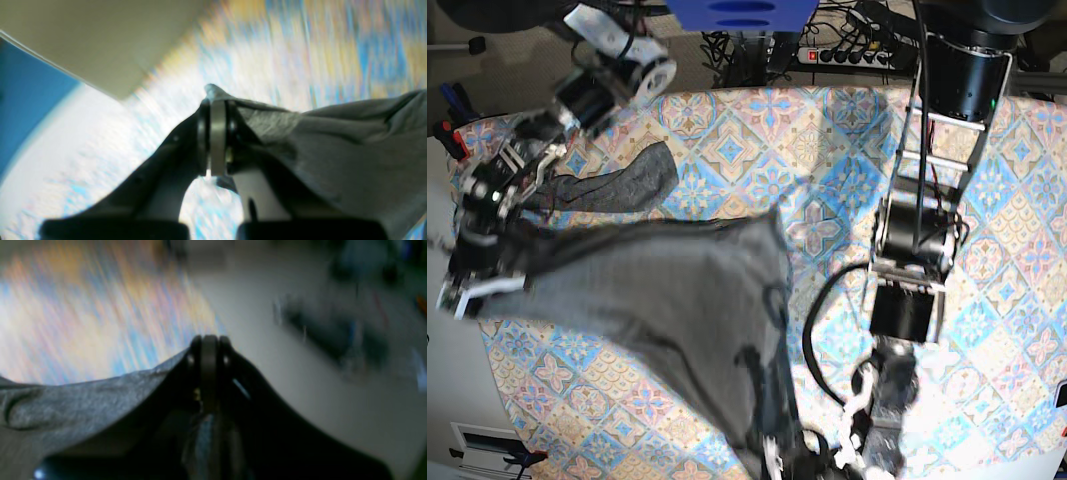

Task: Layout the t-shirt on the table in an organized manner, then fold the t-shirt properly
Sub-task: 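Lift and spread the shirt with both grippers, then lay it down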

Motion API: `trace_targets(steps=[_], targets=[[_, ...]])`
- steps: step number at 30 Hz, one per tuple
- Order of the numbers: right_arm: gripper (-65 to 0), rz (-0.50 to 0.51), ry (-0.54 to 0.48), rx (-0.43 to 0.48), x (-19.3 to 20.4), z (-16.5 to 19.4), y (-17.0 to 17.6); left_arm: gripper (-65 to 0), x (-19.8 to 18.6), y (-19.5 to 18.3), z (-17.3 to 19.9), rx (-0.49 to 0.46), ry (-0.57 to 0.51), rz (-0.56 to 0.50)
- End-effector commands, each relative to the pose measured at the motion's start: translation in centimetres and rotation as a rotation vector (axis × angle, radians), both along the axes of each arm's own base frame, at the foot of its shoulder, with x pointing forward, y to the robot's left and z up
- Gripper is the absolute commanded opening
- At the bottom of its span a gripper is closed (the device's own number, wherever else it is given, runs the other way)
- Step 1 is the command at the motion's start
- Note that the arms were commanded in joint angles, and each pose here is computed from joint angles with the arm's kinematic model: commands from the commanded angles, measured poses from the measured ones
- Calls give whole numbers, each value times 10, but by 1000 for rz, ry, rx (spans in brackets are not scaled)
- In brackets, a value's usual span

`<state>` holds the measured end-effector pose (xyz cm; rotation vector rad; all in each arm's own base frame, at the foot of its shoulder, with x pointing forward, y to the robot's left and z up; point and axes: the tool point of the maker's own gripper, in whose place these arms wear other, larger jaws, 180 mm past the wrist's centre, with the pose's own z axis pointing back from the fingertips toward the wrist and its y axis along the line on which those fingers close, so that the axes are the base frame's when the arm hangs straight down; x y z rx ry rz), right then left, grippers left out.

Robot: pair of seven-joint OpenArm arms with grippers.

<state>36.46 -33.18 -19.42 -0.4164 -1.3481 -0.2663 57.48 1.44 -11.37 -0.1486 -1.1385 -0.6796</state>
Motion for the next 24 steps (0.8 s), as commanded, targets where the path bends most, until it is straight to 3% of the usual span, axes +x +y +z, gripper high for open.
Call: trace_targets(steps=[1,3,6,11,15,18,24], targets=[[-650,-12,-66,-24,2,23,-4,-650,8,9,44,-42,-86,22],[-650,-19,-89,-25,3,31,-5,-650,12,43,50,-68,-88,84],[-650,-63,-150,23,-14,35,-20,-650,9,94,31,-55,-42,172],[-650,-121,-242,155,-48,20,-44,-650,-29,152,-52,79,47,179],[-650,-118,-102,166,-75,-27,-41,-650,-78,182,-122,176,131,191],[-650,-33,16,228,-79,-74,-6,-650,-125,184,-188,211,246,170],[-650,190,238,302,-83,-147,73,-650,-190,204,-261,146,411,244]])
